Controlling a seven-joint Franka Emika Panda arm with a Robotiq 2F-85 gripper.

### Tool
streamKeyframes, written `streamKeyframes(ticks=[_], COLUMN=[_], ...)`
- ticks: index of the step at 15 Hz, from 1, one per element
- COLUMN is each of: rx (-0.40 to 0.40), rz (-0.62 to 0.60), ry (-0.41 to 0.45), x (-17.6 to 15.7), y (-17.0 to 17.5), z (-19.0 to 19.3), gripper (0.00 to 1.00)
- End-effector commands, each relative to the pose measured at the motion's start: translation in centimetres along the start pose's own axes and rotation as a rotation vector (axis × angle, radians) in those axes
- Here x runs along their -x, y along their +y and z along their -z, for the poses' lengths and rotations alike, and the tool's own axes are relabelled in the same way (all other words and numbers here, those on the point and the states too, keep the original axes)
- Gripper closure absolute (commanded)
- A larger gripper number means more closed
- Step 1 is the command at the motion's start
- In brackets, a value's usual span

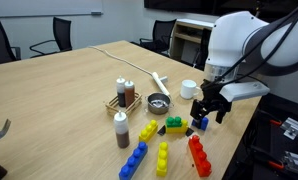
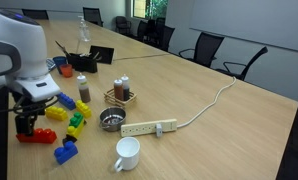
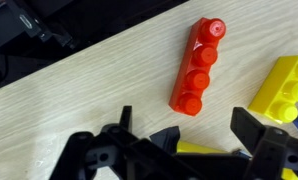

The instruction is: Pick up the orange object and put it on the right side of the table

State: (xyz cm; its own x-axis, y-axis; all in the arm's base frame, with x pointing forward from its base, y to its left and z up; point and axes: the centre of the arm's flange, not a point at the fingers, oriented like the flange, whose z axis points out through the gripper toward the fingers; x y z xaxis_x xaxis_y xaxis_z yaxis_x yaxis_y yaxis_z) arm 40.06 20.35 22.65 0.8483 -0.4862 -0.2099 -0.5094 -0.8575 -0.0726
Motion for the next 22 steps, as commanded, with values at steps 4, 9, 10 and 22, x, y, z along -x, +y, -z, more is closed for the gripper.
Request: streamKeyframes(ticks=[4,9,10,22], rx=[-0.018,0.014,0.021,0.051], rz=[-0.116,-0.160,-0.163,-0.140], ry=[-0.023,-0.065,-0.073,-0.094], x=[-0.8,-0.7,-0.6,-0.2], y=[-1.5,-2.2,-2.3,-2.0], z=[-3.3,-6.6,-7.2,-8.5], gripper=[0.00,0.00,0.00,0.00])
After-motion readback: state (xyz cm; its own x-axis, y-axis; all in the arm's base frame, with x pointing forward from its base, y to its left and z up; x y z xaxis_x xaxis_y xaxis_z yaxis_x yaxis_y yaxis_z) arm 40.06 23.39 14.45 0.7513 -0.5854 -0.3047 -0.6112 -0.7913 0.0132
